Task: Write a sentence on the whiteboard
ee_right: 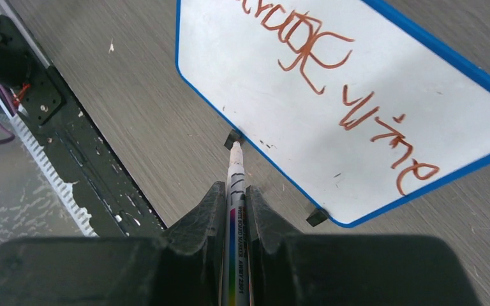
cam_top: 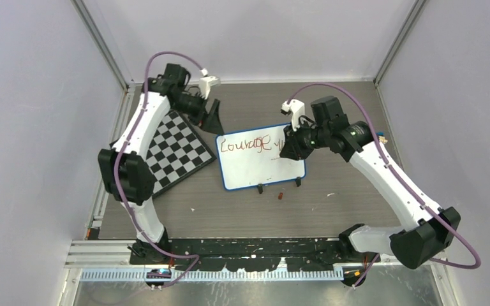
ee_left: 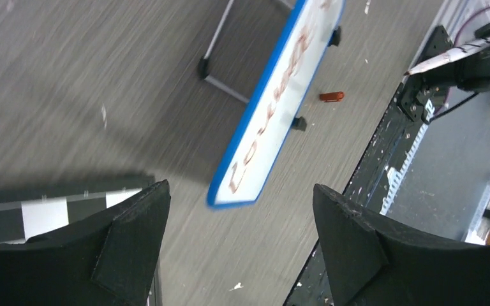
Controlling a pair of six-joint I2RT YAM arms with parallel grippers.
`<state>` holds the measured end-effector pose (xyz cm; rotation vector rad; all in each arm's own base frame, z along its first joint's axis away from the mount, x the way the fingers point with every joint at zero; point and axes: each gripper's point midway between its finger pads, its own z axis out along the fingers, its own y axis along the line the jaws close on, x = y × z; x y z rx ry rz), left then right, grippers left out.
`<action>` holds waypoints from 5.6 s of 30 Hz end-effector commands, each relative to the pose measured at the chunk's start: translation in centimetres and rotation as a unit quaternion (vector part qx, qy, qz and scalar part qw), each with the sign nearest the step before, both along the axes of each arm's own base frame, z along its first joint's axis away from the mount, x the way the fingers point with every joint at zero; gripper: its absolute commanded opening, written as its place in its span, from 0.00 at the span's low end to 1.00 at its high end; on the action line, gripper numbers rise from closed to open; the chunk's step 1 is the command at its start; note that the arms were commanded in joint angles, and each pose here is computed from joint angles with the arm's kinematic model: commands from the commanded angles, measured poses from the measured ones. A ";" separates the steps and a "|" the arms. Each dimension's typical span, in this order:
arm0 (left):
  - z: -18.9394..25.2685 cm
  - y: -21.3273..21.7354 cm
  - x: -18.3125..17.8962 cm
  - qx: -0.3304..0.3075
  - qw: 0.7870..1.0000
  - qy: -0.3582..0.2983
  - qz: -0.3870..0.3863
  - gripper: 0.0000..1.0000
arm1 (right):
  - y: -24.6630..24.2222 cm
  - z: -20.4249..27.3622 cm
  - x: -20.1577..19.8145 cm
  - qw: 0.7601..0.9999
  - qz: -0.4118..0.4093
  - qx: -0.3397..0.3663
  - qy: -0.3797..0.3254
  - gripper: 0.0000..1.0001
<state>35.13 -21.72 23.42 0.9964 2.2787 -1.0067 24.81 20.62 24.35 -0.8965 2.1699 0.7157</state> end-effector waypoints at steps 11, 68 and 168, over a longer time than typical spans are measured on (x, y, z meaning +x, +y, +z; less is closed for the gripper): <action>-4.7 2.7 -1.6 -0.075 0.995 0.042 0.058 0.78 | 5.1 -3.1 1.0 0.999 0.041 -0.008 -0.012 0.00; -7.4 0.2 -5.1 -0.081 0.992 0.089 0.037 0.08 | 4.5 -1.9 0.1 0.998 0.017 -0.040 -0.050 0.00; -10.1 -0.4 -5.0 -0.053 0.991 0.120 0.040 0.00 | 11.3 -5.2 -0.1 0.991 0.076 -0.029 -0.103 0.00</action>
